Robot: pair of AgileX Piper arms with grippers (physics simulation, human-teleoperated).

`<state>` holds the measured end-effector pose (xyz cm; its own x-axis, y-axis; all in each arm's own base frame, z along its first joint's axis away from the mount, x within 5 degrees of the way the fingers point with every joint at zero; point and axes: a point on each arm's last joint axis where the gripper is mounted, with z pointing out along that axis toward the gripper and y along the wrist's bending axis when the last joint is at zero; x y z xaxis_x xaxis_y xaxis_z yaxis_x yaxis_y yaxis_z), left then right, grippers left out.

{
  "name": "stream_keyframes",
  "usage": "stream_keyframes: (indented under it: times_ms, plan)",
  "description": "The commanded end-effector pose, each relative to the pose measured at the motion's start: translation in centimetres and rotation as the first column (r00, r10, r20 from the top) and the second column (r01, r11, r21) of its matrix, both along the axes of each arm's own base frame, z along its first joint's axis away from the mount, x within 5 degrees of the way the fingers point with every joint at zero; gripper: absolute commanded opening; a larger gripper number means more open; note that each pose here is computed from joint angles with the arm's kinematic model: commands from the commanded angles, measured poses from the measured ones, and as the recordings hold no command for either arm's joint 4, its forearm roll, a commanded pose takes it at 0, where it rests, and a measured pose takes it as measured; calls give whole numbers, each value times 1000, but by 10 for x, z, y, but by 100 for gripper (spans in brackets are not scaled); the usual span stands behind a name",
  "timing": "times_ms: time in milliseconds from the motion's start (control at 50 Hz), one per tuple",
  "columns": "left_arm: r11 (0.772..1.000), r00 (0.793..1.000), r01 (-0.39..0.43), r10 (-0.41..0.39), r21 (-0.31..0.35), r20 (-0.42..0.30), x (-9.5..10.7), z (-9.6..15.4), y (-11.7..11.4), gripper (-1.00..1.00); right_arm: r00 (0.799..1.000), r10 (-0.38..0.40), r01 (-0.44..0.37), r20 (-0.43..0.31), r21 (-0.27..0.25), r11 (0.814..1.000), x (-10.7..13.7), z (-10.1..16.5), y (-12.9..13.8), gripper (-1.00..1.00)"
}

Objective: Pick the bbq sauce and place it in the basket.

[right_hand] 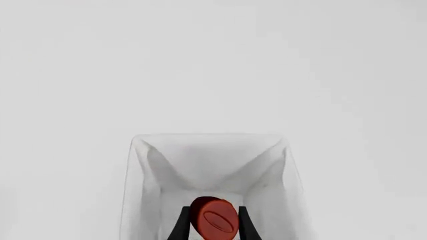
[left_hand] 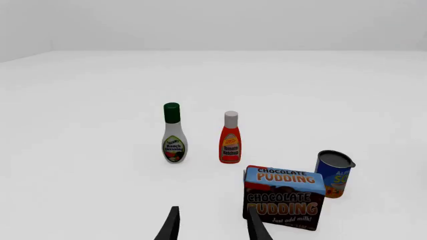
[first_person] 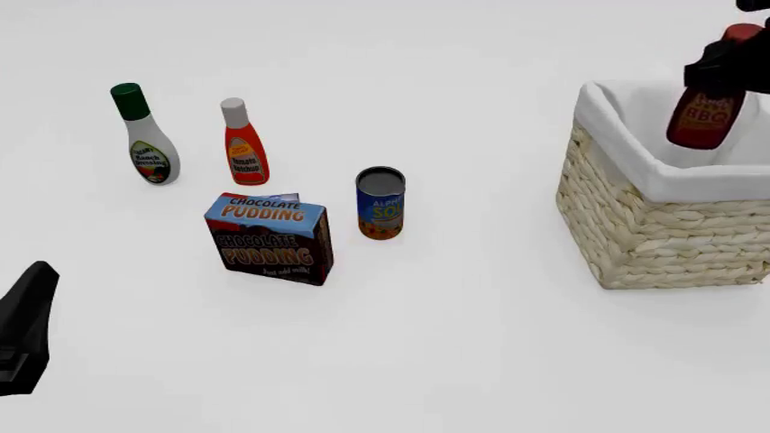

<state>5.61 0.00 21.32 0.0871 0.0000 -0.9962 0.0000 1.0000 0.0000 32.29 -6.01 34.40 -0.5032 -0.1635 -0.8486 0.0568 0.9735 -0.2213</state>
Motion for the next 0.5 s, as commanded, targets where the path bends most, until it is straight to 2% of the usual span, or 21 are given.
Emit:
stream_keyframes:
  times_ms: [20,300,500]
  plan:
    - [1000,1000,0,0,0,0,0,0,0,100,999,-41,42,-17,22,999,6,-20,-11,-100]
    - [1000,1000,0,0,0,0,0,0,0,100,996,-64,66,-56,32,997,16,-47,-21,-100]
    - [1000,1000,0,0,0,0,0,0,0,100,995,-69,71,-67,33,997,21,-56,-24,-100]
